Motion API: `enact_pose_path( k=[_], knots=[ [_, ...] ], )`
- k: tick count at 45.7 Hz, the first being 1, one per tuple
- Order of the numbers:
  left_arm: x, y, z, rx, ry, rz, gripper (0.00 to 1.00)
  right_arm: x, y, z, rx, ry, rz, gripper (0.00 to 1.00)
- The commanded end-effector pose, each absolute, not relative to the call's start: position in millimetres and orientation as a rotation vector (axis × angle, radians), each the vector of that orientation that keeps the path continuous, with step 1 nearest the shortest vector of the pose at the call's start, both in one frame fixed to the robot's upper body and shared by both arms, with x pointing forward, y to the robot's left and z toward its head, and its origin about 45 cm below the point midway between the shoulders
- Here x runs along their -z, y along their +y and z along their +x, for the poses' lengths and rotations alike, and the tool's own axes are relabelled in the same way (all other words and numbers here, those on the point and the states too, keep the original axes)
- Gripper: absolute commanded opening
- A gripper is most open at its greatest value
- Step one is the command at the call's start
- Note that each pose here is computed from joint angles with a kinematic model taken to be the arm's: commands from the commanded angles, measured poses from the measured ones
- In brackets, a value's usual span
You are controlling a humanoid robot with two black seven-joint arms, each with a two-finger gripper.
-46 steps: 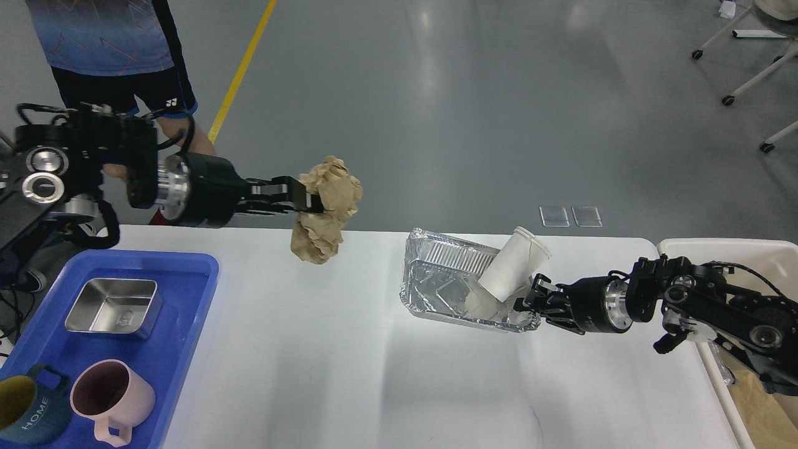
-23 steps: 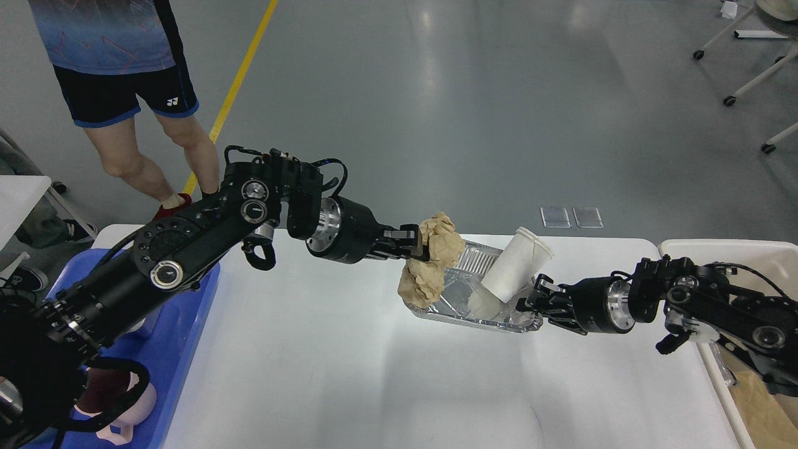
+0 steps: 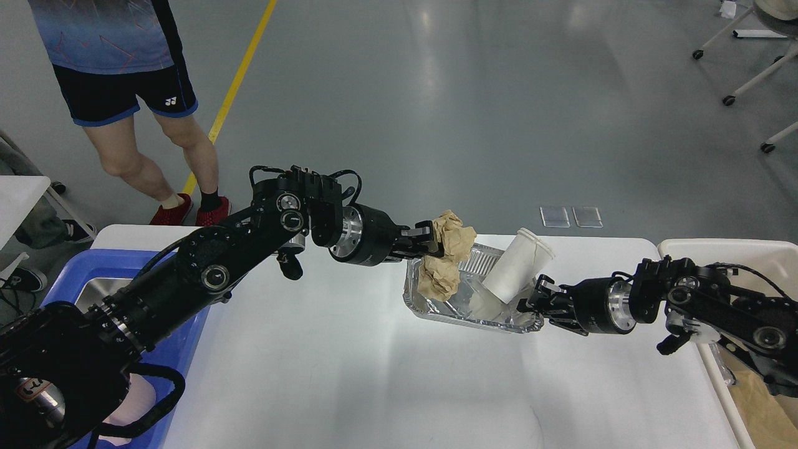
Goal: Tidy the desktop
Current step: 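Lift the crumpled paper and place it into the foil tray, then release the paper and withdraw the left gripper over the blue tray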
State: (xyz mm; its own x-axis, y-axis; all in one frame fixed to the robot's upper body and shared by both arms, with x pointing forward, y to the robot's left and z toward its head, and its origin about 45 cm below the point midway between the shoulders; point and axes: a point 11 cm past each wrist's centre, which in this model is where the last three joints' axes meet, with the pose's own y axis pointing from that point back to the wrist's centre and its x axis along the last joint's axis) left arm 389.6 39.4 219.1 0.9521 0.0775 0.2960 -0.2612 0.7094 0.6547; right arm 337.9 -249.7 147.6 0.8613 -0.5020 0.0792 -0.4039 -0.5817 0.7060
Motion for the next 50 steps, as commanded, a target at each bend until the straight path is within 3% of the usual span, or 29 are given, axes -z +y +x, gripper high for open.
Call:
enact_pose_path(
  k=[1,6,11,24,37,50],
  knots=[
    [-216,40,391,-0.214,-0.246,0.758,0.56,-148,-249,338,0.165,-0.652,2.266,0.0],
    [-213,39,389,-0.206,-0.247,0.767,0.62,-148,-249,338,0.163,-0.652,2.267,0.0],
    [-211,39,387,-0.2,-0.245,0.771,0.79,-148,-249,338,0.163,-0.652,2.267,0.0],
    [-214,39,388,-0.206,-0.232,0.76,0.94,-147,-250,337,0.168,-0.653,2.264,0.0],
    [-249,45,413,-0.437,-0.016,0.481,0.95,-147,-248,338,0.166,-0.653,2.27,0.0],
    [-246,122,438,-0.73,0.348,0.109,0.95,-148,-250,338,0.166,-0.658,2.267,0.0]
  ],
)
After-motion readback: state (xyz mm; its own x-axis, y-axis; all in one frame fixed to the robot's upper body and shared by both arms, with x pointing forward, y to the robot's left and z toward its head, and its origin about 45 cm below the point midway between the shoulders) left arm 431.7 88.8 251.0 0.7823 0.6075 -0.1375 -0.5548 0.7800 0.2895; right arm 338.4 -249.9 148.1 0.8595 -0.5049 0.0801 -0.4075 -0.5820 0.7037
